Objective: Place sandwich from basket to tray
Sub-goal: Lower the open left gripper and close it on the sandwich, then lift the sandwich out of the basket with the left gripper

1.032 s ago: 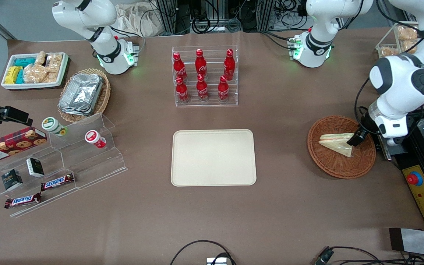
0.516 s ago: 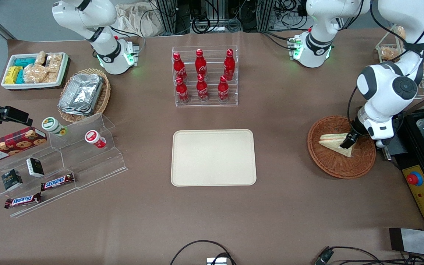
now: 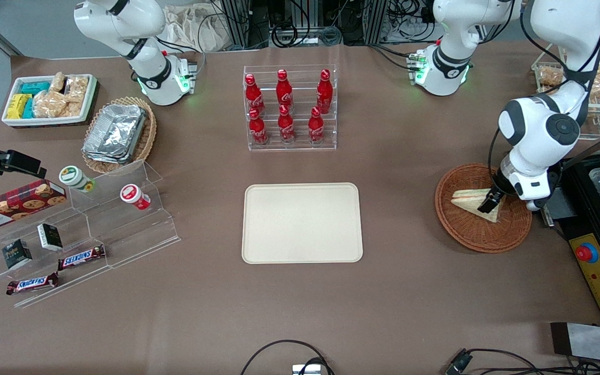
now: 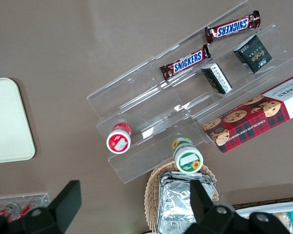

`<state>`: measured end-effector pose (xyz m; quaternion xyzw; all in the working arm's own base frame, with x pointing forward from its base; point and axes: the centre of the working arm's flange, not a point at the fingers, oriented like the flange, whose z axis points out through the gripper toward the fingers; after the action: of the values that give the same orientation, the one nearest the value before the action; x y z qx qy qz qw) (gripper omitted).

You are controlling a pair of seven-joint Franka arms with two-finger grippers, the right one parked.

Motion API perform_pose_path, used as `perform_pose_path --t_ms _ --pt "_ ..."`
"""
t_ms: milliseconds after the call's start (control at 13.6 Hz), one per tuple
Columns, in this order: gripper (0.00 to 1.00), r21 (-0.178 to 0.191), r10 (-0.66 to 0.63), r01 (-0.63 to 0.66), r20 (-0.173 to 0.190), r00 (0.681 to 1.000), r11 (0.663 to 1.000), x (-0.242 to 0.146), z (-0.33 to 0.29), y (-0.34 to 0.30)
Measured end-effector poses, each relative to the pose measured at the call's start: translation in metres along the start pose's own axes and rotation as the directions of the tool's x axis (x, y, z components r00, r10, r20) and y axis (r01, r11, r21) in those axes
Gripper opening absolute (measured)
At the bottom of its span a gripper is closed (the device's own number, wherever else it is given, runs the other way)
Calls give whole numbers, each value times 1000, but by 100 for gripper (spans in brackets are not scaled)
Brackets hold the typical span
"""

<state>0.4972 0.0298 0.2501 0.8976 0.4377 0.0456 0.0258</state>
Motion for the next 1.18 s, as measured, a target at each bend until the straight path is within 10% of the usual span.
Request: perform_pose_path --t_ms 295,737,1180 --pt "88 2 -1 1 1 1000 1000 0 3 0" --pt "27 1 -1 1 -1 1000 1000 0 5 -1" --pt "23 1 26 -26 7 1000 1000 -1 -19 4"
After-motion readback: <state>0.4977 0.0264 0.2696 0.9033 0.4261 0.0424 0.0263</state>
